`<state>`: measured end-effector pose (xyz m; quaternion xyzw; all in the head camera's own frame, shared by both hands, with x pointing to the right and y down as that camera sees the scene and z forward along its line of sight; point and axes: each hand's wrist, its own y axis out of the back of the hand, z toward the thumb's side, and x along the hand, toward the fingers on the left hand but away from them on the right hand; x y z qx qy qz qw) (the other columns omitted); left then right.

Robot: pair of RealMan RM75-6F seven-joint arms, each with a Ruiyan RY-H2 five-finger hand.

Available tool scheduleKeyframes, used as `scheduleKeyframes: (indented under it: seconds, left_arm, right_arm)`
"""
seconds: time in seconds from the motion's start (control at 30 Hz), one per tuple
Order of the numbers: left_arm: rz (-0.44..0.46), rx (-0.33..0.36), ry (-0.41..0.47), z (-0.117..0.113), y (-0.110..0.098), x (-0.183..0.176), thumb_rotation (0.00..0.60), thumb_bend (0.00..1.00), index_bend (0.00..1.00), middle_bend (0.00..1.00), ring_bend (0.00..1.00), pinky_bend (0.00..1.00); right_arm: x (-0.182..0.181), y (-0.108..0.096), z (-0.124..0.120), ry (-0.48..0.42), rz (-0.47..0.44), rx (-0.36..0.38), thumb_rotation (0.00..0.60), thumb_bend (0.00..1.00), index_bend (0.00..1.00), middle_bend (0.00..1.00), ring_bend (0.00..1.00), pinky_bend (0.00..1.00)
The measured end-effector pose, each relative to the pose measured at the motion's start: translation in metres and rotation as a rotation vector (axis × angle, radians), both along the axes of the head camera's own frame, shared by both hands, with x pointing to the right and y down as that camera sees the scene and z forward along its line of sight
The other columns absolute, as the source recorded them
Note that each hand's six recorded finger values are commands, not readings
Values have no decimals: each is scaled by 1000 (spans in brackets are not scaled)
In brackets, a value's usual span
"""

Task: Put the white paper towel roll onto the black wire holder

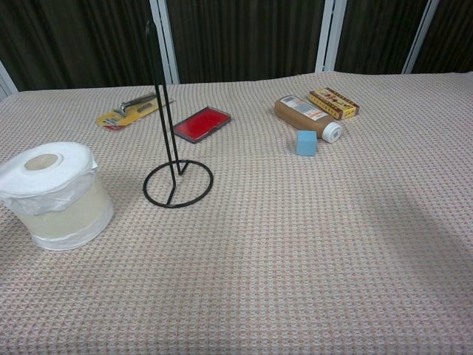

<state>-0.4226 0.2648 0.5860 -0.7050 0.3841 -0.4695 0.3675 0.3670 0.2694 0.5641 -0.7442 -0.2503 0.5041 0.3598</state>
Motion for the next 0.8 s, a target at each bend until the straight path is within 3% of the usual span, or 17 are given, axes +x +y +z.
scheduleKeyframes:
  seconds: [0.23,0.43,0.57,0.8]
  left_arm:
    - [-13,-40,79,5,0,5,600,379,0,0,0,28]
    - [-90,-87,318,16,-5,12,600,357,0,0,0,0]
    - [-144,-122,476,36,-10,16,600,331,0,0,0,0]
    - [-149,-191,514,80,-19,32,600,326,0,0,0,0]
  right_arm:
    - [0,0,-3,-12,2,6,600,64,0,0,0,0]
    - [3,-3,-9,-25,17,20,600,64,0,0,0,0]
    - [2,-4,-9,-35,14,21,600,64,0,0,0,0]
    - [2,-5,-9,-49,9,20,600,64,0,0,0,0]
